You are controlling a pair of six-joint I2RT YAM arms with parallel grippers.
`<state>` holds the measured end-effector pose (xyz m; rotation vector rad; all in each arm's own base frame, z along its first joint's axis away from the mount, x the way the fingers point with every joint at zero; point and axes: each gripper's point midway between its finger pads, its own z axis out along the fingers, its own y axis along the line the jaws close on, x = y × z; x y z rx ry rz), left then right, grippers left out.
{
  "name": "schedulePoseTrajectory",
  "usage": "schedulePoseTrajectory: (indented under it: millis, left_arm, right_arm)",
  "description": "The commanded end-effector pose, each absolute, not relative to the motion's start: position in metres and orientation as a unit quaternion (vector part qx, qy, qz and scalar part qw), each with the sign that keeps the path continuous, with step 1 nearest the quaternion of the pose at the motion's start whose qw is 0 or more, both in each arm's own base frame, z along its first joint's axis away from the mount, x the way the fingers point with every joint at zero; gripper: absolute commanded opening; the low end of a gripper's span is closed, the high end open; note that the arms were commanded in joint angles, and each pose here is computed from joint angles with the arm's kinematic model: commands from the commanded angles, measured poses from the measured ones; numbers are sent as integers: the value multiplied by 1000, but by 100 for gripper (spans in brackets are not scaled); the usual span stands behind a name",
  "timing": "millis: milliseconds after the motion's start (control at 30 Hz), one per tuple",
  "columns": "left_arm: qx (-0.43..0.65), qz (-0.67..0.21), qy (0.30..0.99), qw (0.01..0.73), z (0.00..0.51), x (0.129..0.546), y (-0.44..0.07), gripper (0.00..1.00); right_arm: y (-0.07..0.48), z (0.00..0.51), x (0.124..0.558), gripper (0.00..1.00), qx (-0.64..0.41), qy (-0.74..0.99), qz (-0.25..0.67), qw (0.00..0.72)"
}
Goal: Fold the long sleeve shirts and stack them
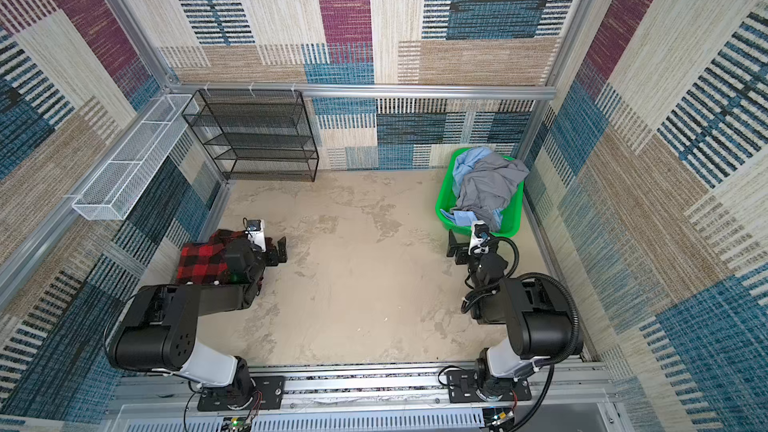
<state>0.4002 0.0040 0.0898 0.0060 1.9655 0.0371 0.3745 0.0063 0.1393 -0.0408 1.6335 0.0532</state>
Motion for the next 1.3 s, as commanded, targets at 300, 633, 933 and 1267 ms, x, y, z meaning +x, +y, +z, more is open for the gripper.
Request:
schedulePoseTrajectory:
  millis: [300,633,933,1267]
  left_arm:
    - [8,19,828,561,94,403,4,99]
    - [8,18,828,561,94,403,4,99]
    - [5,16,829,560,94,403,5,99]
    - [-38,5,818,574,173,401,4,99]
  right_arm:
    - [8,143,375,100,-23,724,25,689]
    - [7,144,376,100,-22,723,25,690]
    - [10,157,376,100,-21,719,4,695]
    - [103,334,346,100,-3,632,270,726]
